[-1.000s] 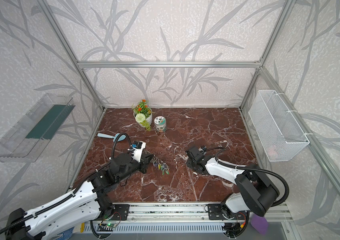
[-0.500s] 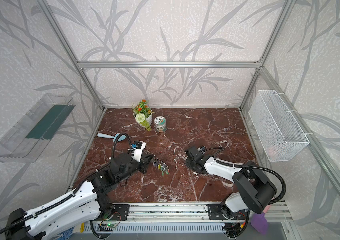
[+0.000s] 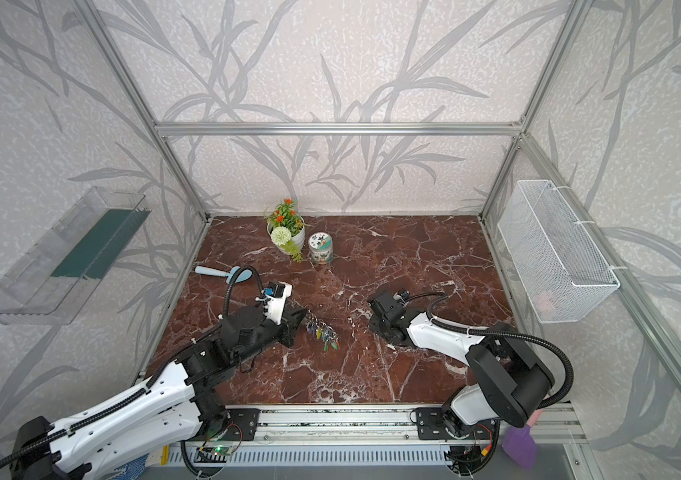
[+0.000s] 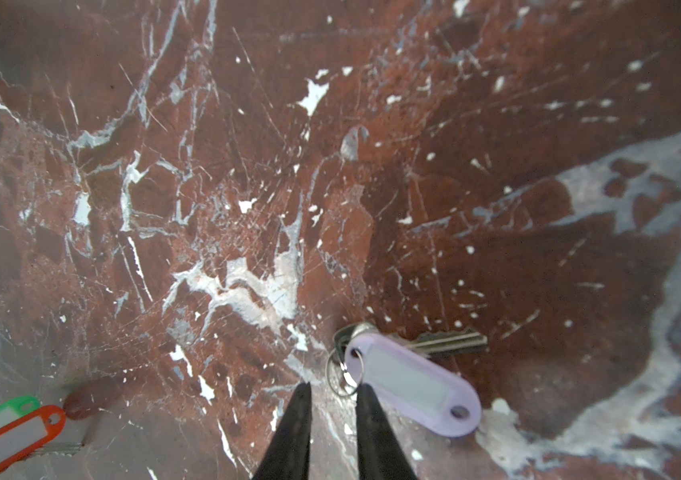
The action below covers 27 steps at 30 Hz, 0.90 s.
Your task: Put the keys on the keyring
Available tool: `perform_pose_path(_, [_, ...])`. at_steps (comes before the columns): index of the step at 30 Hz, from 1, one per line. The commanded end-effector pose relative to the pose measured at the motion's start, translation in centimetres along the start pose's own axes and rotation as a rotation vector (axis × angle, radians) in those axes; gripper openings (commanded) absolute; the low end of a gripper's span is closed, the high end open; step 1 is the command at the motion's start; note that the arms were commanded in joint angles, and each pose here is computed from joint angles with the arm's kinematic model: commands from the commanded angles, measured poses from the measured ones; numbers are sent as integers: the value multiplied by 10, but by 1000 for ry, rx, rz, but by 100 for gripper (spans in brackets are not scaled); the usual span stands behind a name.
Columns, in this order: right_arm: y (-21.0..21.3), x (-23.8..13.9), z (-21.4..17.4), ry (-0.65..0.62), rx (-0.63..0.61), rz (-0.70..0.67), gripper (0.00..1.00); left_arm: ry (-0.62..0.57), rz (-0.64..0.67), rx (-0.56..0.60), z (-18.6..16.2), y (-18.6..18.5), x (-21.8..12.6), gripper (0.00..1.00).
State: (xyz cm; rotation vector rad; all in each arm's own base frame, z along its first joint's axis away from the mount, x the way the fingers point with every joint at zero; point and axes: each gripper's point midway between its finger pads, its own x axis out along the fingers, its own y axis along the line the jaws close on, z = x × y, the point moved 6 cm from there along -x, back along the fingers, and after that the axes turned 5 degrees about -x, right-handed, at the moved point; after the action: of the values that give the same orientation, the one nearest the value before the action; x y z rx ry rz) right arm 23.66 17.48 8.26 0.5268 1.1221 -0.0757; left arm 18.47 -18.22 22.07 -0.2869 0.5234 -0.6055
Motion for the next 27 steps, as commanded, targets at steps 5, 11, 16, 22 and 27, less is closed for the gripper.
perform_pose_path(5, [6, 1, 3, -4, -5, -15, 21, -100, -43, -17, 22, -9, -6, 0])
perform_pose_path(11, [5, 3, 3, -2, 4, -20, 19, -98, -43, -17, 21, -9, -6, 0])
perform_pose_path(16, [5, 2, 4, -7, 3, -32, 18, -103, -45, -17, 22, -9, -7, 0])
perform_pose_path(22, [6, -1, 7, -20, -2, -32, 17, -101, -46, -17, 21, -9, -6, 0])
perform_pose_path(27, [3, 0, 4, -9, 15, -34, 22, -102, -47, -18, 22, -9, -6, 0])
